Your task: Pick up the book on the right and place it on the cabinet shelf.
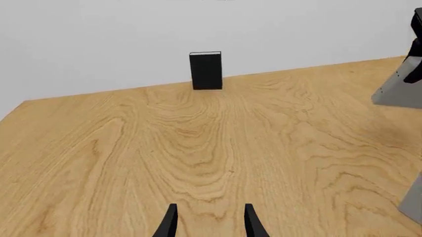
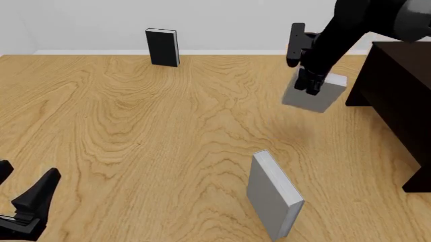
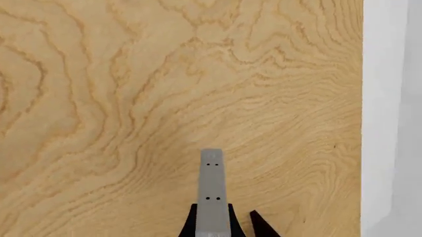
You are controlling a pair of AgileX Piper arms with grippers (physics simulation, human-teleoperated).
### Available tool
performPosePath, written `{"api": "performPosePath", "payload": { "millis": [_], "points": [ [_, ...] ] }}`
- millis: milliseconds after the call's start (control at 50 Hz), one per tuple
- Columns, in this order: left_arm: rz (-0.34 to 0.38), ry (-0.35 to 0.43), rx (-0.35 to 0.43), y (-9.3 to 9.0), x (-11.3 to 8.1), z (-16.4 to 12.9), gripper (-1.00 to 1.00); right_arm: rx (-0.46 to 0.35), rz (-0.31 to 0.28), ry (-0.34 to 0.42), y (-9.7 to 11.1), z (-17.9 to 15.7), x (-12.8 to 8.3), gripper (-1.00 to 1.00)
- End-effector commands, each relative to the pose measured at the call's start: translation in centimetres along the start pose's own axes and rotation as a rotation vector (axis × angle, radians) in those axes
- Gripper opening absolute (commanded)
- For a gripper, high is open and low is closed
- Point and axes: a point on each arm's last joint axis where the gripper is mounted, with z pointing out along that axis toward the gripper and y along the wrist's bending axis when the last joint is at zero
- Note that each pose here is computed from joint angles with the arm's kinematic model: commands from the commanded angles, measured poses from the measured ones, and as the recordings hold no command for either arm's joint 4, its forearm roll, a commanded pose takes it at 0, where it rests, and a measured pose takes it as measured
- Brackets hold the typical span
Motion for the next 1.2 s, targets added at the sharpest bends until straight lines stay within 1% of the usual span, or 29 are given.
{"api": "performPosePath", "payload": {
  "millis": [20,60,100,180,240,260,300,320,360,380,480,500,540,560,580,620,640,680,720,760,820,900,920,960,1000,1060,1100,1140,1200],
  "points": [
    [0.001,-0.006,0.006,0.0,-0.1,0.0,1.0,0.123,0.01,-0.034,-1.2,-3.2,0.9,-1.0],
    [0.004,-0.007,0.006,0.0,-0.1,0.0,1.0,0.138,0.009,-0.038,-1.1,-3.5,1.1,-1.0],
    [0.005,-0.01,0.005,0.0,-0.1,0.0,1.0,0.147,0.009,-0.051,-0.8,-3.9,0.7,-1.0],
    [0.026,-0.013,0.01,-0.1,-0.1,0.0,1.0,0.169,-0.003,-0.055,-0.1,-4.1,1.3,-1.0],
    [0.041,-0.013,0.015,-0.1,-0.1,0.0,1.0,0.21,-0.027,-0.068,0.4,-4.6,1.6,-1.0],
    [0.04,-0.015,0.015,-0.1,-0.1,0.0,1.0,0.229,-0.02,-0.078,0.2,-5.0,1.5,-1.0],
    [0.041,-0.017,0.015,-0.1,-0.2,0.0,1.0,0.254,-0.046,-0.087,0.6,-5.3,1.5,-1.0],
    [0.046,-0.018,0.018,-0.1,-0.2,0.0,1.0,0.275,-0.043,-0.091,0.4,-5.5,1.7,-1.0],
    [0.045,-0.02,0.017,-0.1,-0.2,0.0,1.0,0.283,-0.062,-0.103,1.0,-5.8,1.3,-1.0],
    [0.044,-0.021,0.017,-0.1,-0.2,0.0,1.0,0.307,-0.053,-0.11,0.8,-6.1,1.5,-1.0],
    [0.048,-0.024,0.02,-0.1,-0.2,0.0,1.0,0.345,-0.085,-0.124,2.0,-6.5,1.8,-1.0],
    [0.049,-0.025,0.021,-0.1,-0.2,0.0,1.0,0.356,-0.084,-0.129,2.1,-6.6,1.8,-1.0],
    [0.046,-0.026,0.02,-0.1,-0.2,0.0,1.0,0.388,-0.088,-0.136,2.2,-6.9,2.1,-1.0],
    [0.047,-0.026,0.02,-0.1,-0.2,0.0,1.0,0.384,-0.092,-0.134,2.5,-6.9,2.2,-1.0],
    [0.047,-0.025,0.021,-0.1,-0.2,0.0,1.0,0.397,-0.113,-0.135,3.0,-6.8,2.4,-1.0],
    [0.047,-0.025,0.021,-0.1,-0.2,0.0,1.0,0.413,-0.121,-0.122,3.2,-6.7,3.2,-1.0],
    [0.046,-0.025,0.021,-0.1,-0.2,0.0,1.0,0.439,-0.125,-0.126,3.3,-6.9,3.4,-1.0],
    [0.046,-0.025,0.021,-0.1,-0.2,0.0,1.0,0.444,-0.134,-0.137,3.8,-7.2,3.1,-1.0],
    [0.044,-0.025,0.021,-0.1,-0.2,0.0,1.0,0.485,-0.132,-0.146,3.7,-7.6,3.3,-1.0],
    [0.046,-0.024,0.024,-0.1,-0.2,0.0,1.0,0.506,-0.159,-0.144,4.3,-7.5,3.7,-1.0],
    [0.042,-0.025,0.023,-0.1,-0.2,0.0,1.0,0.515,-0.162,-0.153,4.9,-7.4,3.7,-1.0],
    [0.043,-0.024,0.021,-0.1,-0.2,0.0,1.0,0.549,-0.184,-0.166,5.8,-7.3,3.7,-1.0],
    [0.045,-0.024,0.021,-0.1,-0.2,0.0,1.0,0.577,-0.192,-0.167,5.9,-7.4,4.0,-1.0],
    [0.044,-0.024,0.02,-0.1,-0.2,0.0,1.0,0.578,-0.208,-0.172,6.5,-7.3,3.9,-1.0],
    [0.044,-0.024,0.021,-0.1,-0.2,0.0,1.0,0.603,-0.207,-0.183,6.6,-7.5,3.9,-1.0],
    [0.041,-0.023,0.023,-0.1,-0.2,0.0,1.0,0.642,-0.23,-0.177,7.3,-7.3,4.5,-1.0],
    [0.043,-0.023,0.022,-0.1,-0.2,0.0,1.0,0.642,-0.225,-0.184,7.8,-7.2,4.6,-1.0],
    [0.042,-0.023,0.019,-0.1,-0.2,0.0,1.0,0.672,-0.22,-0.19,8.0,-7.2,4.8,-1.0],
    [0.041,-0.02,0.021,-0.1,-0.2,0.0,1.0,0.697,-0.23,-0.19,8.6,-6.9,5.2,-1.0]
  ]
}}
